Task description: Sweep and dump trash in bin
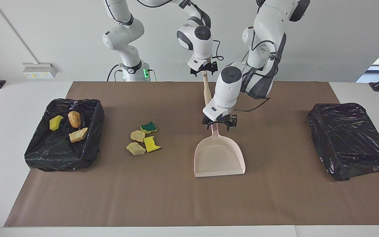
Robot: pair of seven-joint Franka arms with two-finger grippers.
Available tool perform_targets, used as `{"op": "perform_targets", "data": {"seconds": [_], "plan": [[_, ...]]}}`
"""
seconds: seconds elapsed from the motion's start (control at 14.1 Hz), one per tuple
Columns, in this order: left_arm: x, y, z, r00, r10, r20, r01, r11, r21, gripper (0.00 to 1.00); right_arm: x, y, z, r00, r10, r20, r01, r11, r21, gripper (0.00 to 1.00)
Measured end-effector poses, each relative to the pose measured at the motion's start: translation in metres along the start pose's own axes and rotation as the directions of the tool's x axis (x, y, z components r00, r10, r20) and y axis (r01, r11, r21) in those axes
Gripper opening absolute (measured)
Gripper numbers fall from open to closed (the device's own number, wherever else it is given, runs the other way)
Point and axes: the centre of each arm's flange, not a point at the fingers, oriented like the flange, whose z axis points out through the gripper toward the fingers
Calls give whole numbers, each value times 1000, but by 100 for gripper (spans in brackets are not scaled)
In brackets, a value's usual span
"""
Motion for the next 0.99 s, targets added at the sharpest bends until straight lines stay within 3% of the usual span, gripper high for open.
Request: {"op": "perform_targets", "data": {"seconds": [0.21, 0.28, 0.42, 0.64, 0.85, 0.99], "plan": [[0, 2, 13, 1000, -2, 16, 2, 1000, 3, 100, 0, -2, 4, 1000, -2, -14, 3, 1000, 10, 93], [0, 3, 13, 1000, 0, 15, 0, 1000, 3, 93, 0, -2, 5, 1000, -4, -15, 4, 1000, 11, 81], [0, 3, 12, 999, 41, -14, -40, 998, 47, 66, -2, -3, 7, 1000, -8, -18, 8, 1000, 12, 56], [2, 4, 8, 996, 72, -42, -69, 995, 79, 33, -1, -3, 12, 999, -9, -37, 10, 1000, 26, 26], [2, 7, 1, 995, 89, -53, -84, 993, 83, 33, 0, -3, 11, 999, 2, -38, -1, 1000, 28, 26], [0, 2, -11, 985, 168, -43, -162, 980, 112, 33, 4, -2, 8, 999, 14, -38, -13, 999, 32, 26]]}}
